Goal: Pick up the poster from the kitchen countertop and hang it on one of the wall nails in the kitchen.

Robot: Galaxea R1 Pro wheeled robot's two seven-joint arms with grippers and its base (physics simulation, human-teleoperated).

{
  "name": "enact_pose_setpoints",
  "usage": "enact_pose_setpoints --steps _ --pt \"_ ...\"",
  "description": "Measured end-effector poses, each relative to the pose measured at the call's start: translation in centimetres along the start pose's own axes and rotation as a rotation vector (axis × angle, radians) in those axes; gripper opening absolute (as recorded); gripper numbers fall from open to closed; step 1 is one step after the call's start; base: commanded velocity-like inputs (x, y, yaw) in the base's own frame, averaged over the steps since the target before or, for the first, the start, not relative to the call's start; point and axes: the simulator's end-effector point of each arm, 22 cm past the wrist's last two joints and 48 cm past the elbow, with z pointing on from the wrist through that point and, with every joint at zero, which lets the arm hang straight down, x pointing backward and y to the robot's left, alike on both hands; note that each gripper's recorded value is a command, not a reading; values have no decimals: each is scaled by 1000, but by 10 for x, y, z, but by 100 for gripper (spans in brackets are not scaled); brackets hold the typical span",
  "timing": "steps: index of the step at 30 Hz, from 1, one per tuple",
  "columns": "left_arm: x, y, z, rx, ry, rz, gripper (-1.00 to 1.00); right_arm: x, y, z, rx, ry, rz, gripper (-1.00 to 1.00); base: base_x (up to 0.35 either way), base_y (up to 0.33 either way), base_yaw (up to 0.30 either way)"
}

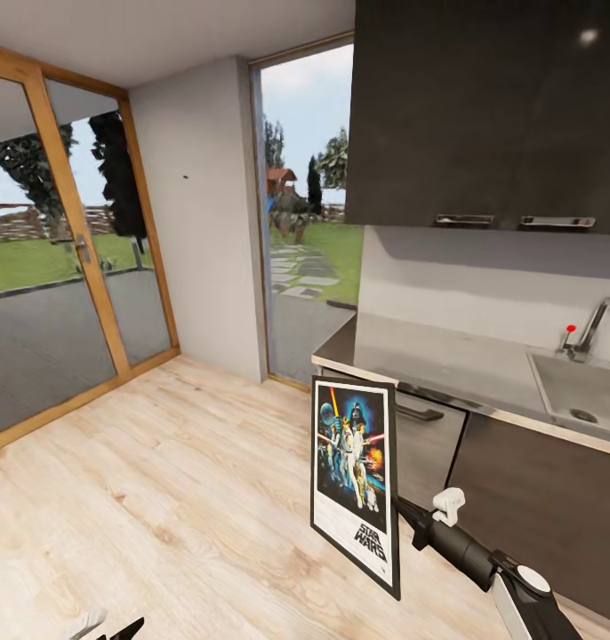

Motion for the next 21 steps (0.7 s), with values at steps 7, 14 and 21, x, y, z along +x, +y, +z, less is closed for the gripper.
enact_pose_setpoints --steps 7,14,21 --pt "-2 -4 -6 1 1 0 100 -5 4 -3 0 1 0 -100 0 0 0" --pt "-4 -7 -11 1 1 0 100 -10 8 -5 -1 0 -1 -100 0 0 0" --pt "-5 -10 -17 1 1 -1 100 -15 11 -8 -1 1 -1 -100 0 0 0"
